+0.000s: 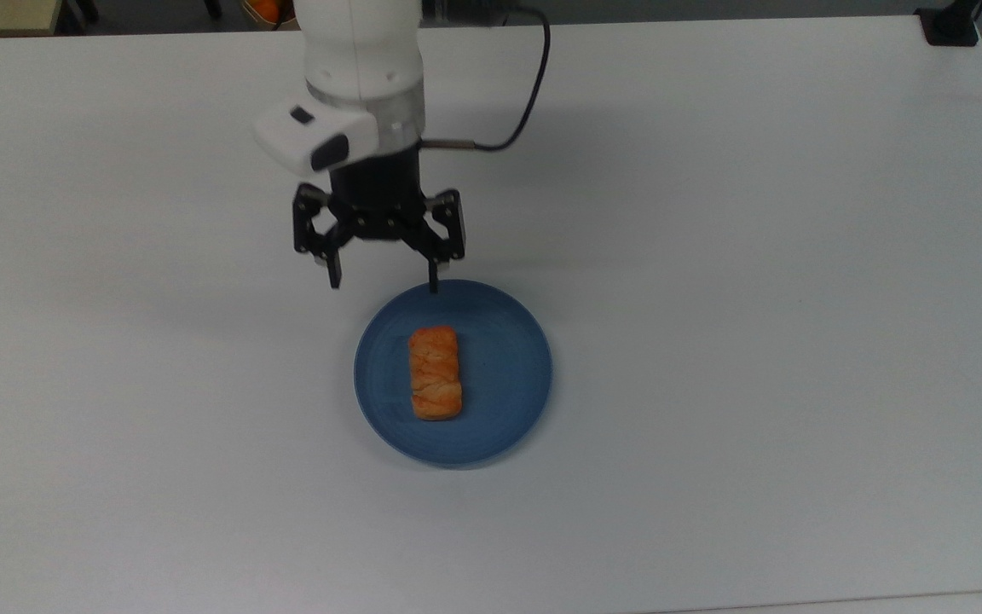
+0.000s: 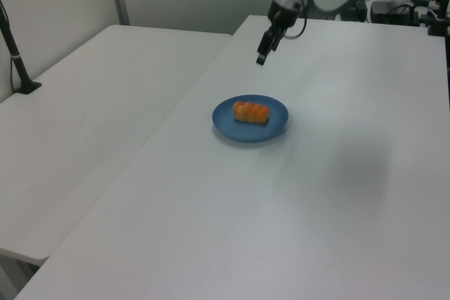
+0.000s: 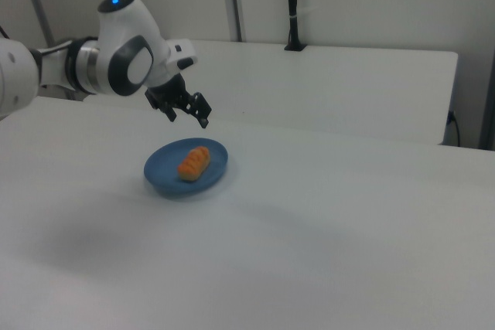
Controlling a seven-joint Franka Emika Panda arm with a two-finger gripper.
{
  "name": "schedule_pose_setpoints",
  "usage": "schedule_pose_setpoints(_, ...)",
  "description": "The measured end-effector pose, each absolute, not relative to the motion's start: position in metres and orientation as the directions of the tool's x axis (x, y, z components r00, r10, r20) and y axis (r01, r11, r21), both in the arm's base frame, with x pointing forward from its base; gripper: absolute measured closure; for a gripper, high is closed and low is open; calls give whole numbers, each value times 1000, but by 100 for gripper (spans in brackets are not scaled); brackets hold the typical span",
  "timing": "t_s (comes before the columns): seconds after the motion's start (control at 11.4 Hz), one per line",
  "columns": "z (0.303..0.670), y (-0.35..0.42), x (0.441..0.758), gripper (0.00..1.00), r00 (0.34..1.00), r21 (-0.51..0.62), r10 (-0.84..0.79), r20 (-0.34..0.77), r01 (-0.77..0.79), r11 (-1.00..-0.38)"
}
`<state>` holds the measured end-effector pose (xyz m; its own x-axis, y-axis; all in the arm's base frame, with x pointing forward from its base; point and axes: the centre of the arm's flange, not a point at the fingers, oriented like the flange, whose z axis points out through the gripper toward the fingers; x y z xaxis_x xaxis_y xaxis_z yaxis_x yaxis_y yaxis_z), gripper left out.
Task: Put the bread on the table
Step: 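Lower the gripper around the orange bread and close on it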
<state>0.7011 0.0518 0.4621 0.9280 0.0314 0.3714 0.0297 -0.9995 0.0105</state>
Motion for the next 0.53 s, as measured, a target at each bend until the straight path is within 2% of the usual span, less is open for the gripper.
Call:
schedule_pose_setpoints(0.18,423,69,713,0,924,8,53,378,54,-999)
schedule_pose_setpoints(0.53,377,76,720,0,935,12,66,348,66,-998)
